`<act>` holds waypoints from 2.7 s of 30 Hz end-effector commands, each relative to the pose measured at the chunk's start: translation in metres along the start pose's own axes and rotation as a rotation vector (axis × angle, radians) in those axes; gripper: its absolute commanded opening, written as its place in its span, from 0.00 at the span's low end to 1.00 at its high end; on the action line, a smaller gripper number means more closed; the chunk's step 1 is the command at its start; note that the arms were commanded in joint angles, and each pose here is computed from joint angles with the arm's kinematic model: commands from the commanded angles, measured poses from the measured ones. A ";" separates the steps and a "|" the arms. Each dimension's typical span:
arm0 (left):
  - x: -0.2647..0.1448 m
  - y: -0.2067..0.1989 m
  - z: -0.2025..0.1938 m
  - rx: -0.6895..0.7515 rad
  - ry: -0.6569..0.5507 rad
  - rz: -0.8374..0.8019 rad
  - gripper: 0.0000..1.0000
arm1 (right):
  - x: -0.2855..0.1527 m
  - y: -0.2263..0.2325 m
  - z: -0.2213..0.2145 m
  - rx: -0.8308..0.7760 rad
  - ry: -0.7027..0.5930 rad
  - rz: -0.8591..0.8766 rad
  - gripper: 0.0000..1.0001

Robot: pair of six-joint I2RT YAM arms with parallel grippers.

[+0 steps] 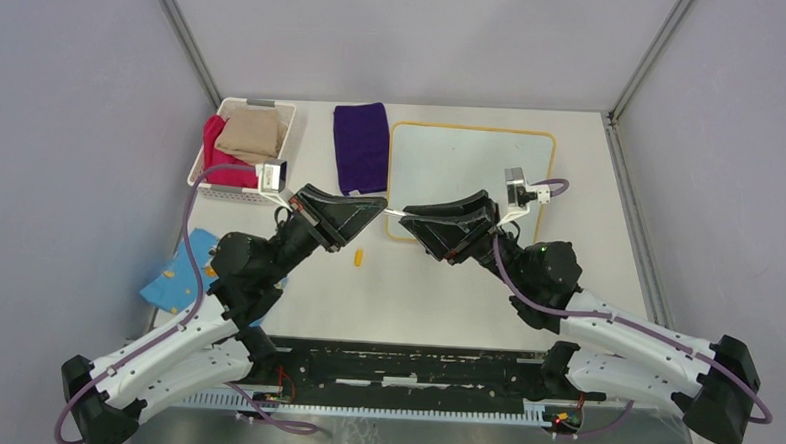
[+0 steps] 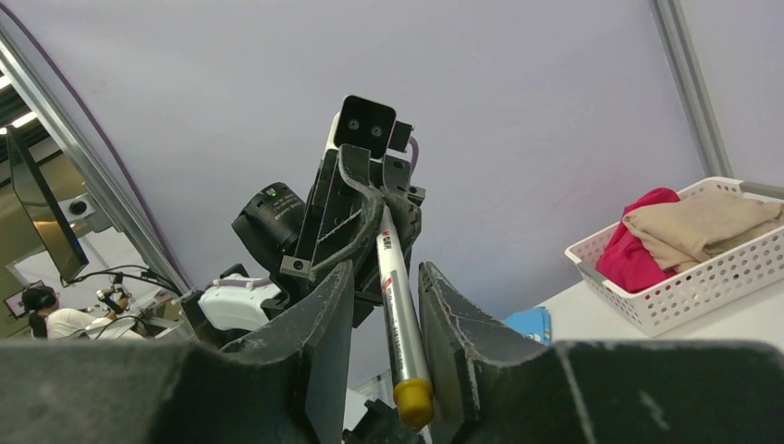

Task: Write a sentence on the whiteboard

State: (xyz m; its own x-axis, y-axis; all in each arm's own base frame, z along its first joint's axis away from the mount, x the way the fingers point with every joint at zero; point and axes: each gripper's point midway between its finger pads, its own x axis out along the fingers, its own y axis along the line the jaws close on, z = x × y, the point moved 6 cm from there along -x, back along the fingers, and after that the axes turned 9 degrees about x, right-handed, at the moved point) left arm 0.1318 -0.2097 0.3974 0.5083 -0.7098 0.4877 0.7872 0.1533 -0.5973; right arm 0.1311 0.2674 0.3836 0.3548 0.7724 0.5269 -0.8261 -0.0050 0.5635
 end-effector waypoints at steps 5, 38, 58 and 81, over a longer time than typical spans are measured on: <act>0.005 -0.013 0.010 -0.016 -0.014 -0.039 0.02 | 0.004 0.016 0.018 -0.031 -0.032 0.044 0.32; 0.004 -0.005 0.005 -0.016 -0.012 -0.005 0.03 | 0.005 0.018 0.016 -0.001 -0.054 0.099 0.02; -0.052 0.049 0.022 0.575 0.253 0.522 0.89 | -0.080 -0.048 0.066 -0.618 0.152 -0.789 0.00; -0.035 0.115 -0.031 0.706 0.564 0.621 0.89 | -0.139 -0.096 0.025 -0.674 0.269 -0.974 0.00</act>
State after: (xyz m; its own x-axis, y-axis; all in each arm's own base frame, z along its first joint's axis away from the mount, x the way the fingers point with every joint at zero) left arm 0.1865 -0.1791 0.2895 0.8059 -0.5294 -0.2652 0.5243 0.8461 -0.0958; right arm 0.1664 0.1424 0.2690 0.9015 0.4031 -0.1573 -0.3807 0.9117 0.1546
